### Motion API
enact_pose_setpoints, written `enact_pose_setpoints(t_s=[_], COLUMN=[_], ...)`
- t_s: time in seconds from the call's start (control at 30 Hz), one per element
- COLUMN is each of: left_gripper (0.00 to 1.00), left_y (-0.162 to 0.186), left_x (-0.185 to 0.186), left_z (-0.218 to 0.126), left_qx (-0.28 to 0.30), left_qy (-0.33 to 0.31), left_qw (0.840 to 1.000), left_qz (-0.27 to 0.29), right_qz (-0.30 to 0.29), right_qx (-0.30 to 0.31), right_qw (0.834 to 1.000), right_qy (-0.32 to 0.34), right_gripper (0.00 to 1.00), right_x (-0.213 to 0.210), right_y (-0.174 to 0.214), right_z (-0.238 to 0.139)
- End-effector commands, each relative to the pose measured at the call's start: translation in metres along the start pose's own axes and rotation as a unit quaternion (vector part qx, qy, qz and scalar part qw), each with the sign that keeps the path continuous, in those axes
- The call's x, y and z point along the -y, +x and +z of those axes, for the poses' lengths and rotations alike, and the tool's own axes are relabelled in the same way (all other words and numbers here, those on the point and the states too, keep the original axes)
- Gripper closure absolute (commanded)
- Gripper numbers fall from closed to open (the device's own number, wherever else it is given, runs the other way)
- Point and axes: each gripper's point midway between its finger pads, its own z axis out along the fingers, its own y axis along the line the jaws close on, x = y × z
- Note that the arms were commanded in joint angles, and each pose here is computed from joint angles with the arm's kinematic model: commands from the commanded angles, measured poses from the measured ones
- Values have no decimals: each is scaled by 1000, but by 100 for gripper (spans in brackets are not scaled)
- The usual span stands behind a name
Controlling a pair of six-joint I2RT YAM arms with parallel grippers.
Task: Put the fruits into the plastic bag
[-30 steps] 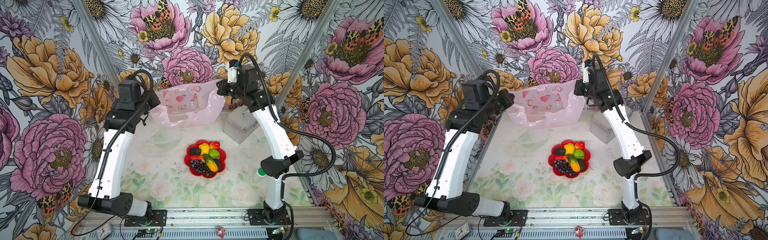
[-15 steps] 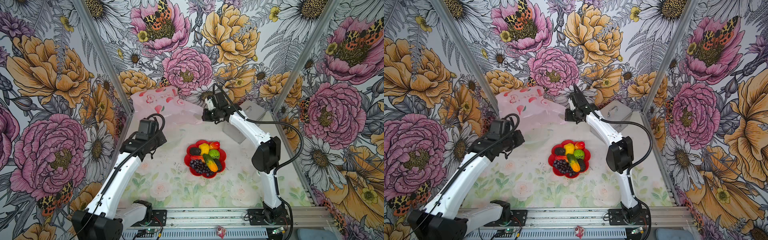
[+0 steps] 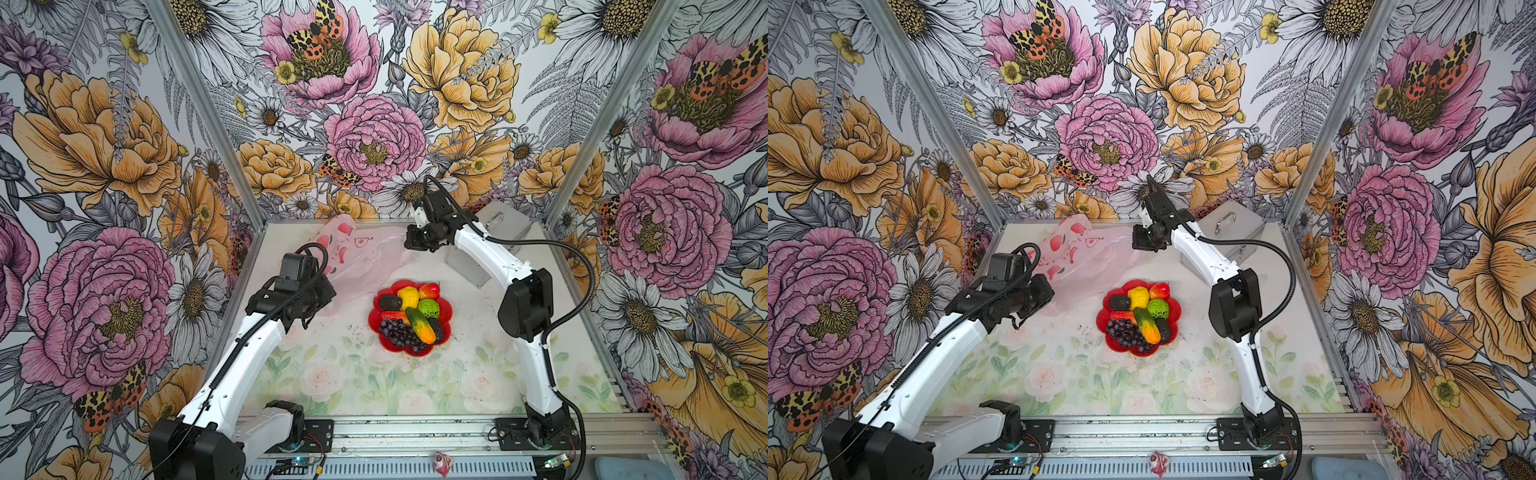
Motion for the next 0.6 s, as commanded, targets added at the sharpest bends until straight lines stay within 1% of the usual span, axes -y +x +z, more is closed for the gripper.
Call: enact_pose_setpoints(t_s=[0.0, 0.1, 0.17, 0.23, 0.3, 0.37, 0.43, 0.5, 0.57], left_gripper=[100, 100, 100, 100, 100, 100, 100, 100, 100], left_y=[-1, 0, 0, 1, 3, 7, 10, 11, 14], left_x=[17, 29, 35, 40, 42, 43, 45, 47, 49], left_z=[0, -4, -5, -4, -1, 4, 7, 8, 11], left_qx=[8, 17, 19, 19, 16, 8, 6, 5, 1], left_qy=[33, 42, 47, 47, 44, 41, 39, 39, 39], left_qw=[999, 999, 999, 998, 999, 999, 999, 998, 998], left_qz=[-2, 8, 13, 21, 28, 32, 37, 41, 44], right_qz=[-14, -16, -18, -10, 1, 16, 29, 39, 38], right_qx=[26, 37, 42, 43, 37, 32, 22, 0, -44], right_qw=[1000, 999, 999, 999, 999, 999, 999, 998, 998], right_qy=[-10, -4, 2, 12, 16, 27, 37, 43, 27], right_gripper=[90, 63, 53, 45, 41, 39, 35, 32, 29], right_x=[-5, -1, 0, 5, 9, 15, 21, 25, 19], right_y=[-11, -12, -7, 6, 24, 46, 72, 100, 132], right_z=[-31, -52, -67, -85, -100, -119, -137, -148, -151])
